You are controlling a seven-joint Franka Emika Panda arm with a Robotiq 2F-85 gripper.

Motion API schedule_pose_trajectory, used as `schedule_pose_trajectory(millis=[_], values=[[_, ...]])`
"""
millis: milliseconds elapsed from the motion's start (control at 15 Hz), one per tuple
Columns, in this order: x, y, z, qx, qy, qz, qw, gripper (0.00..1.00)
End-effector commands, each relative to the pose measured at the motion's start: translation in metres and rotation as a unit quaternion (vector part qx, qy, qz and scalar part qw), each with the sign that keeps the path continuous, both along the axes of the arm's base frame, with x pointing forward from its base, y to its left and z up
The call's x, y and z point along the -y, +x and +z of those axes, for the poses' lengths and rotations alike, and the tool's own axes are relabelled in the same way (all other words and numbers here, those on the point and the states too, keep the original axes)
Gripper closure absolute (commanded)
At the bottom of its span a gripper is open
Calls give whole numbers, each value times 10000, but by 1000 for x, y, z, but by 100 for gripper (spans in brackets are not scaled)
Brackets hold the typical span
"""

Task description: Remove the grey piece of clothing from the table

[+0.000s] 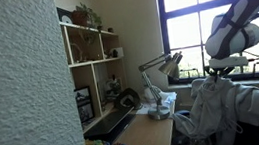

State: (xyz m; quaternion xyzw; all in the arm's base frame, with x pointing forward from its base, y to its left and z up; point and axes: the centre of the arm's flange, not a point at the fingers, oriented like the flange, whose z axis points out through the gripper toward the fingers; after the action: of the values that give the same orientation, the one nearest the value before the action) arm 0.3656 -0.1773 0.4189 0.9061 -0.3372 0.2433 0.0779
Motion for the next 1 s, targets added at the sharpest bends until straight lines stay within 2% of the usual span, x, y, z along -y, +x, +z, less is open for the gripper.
schedule_pose_trajectory(millis=[0,133,533,600,800,933], values=[[-25,43,-17,133,112,776,9968,63],[-35,53,-22,136,198,1075,9939,55],[-46,77,-27,38,270,1587,9870,10],[-49,82,-33,2,360,1777,9834,3],[-61,97,-54,-53,647,2370,9693,0],[-71,103,-70,-126,636,2750,9592,0]])
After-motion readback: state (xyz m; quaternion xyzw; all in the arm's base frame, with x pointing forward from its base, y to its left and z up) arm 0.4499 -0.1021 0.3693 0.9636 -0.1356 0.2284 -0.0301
